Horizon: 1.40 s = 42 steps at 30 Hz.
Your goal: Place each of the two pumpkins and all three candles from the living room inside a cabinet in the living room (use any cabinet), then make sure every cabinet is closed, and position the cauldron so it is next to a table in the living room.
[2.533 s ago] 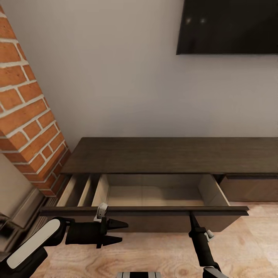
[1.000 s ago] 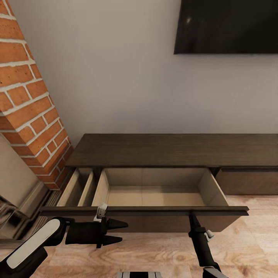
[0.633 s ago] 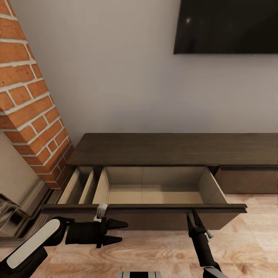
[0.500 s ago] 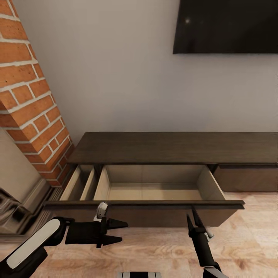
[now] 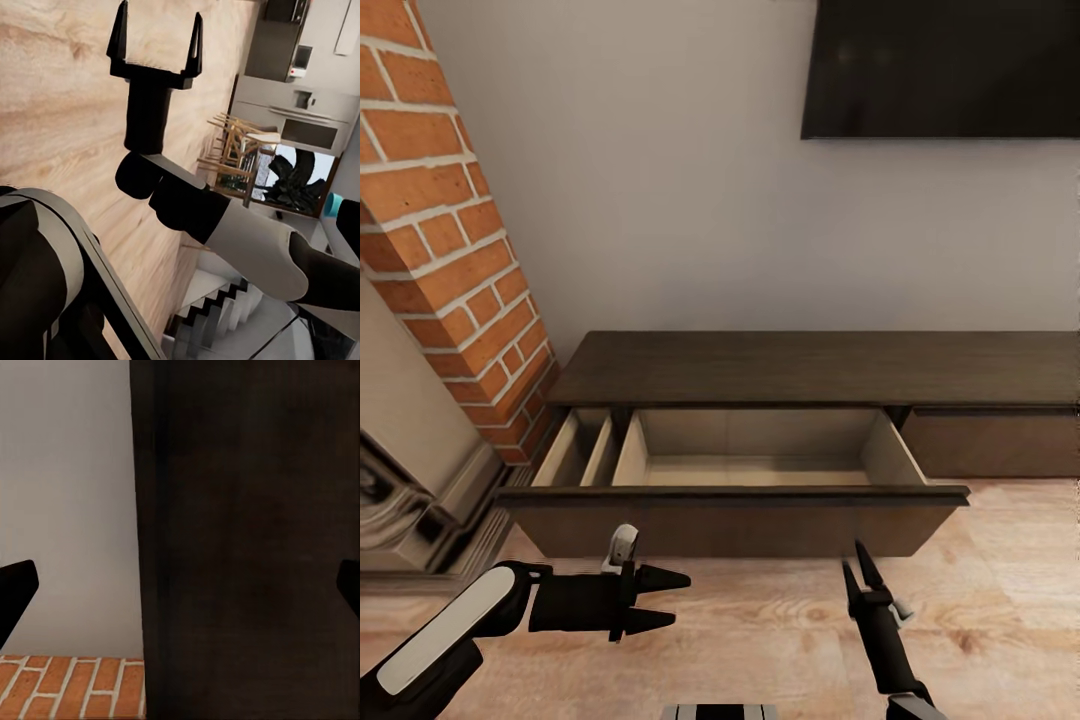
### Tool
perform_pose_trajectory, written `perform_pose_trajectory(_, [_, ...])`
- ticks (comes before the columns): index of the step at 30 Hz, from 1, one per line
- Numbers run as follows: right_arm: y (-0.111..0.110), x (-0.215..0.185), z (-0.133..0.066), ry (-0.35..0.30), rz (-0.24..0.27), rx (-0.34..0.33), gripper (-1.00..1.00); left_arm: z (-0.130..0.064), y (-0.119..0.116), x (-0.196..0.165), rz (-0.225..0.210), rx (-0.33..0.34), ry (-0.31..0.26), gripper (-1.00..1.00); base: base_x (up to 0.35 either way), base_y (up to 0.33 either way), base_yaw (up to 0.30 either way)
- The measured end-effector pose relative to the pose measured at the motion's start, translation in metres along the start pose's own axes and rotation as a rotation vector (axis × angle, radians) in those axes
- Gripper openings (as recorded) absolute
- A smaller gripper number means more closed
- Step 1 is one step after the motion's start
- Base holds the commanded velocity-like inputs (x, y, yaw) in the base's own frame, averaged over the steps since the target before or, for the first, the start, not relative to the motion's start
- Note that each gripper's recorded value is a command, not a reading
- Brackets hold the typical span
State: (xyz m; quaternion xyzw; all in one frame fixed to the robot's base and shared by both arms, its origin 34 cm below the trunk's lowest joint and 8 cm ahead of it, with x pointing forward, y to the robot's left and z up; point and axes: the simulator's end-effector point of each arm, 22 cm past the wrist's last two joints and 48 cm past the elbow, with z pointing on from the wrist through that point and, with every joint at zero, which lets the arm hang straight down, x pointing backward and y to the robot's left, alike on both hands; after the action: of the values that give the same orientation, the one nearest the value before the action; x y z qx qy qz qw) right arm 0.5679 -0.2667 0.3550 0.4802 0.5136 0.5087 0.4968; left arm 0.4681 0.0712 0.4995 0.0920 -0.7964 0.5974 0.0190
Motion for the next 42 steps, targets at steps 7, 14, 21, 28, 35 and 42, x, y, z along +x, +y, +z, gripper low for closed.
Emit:
perform_pose_trajectory(7, [-0.017, 0.014, -0.013, 0.077, 0.015, 0.067, 1.0, 0.0, 0.0, -0.001, -0.001, 0.0, -0.002, 1.0, -0.216, 0.0, 0.0])
perform_pose_trajectory(14, [-0.041, 0.031, -0.043, 0.177, -0.006, 0.151, 1.0, -0.003, 0.0, -0.002, -0.002, 0.001, -0.005, 1.0, -0.081, 0.0, 0.0])
perform_pose_trajectory(21, [-0.043, 0.064, -0.056, 0.348, -0.048, 0.169, 1.0, -0.007, -0.017, -0.001, -0.02, 0.051, -0.007, 1.0, -0.004, 0.0, 0.0])
perform_pose_trajectory(28, [-0.042, 0.065, -0.063, 0.354, -0.064, 0.194, 1.0, -0.02, -0.018, -0.002, 0.007, 0.012, -0.022, 1.0, 0.0, 0.0, 0.0])
perform_pose_trajectory(35, [-0.066, 0.061, -0.071, 0.343, -0.073, 0.383, 1.0, -0.036, 0.008, -0.01, 0.054, -0.174, -0.038, 1.0, 0.0, 0.0, 0.0])
perform_pose_trajectory(42, [-0.103, 0.076, -0.108, 0.468, -0.07, 0.676, 1.0, -0.072, 0.046, -0.037, 0.074, -0.465, -0.11, 1.0, 0.0, 0.0, 0.0])
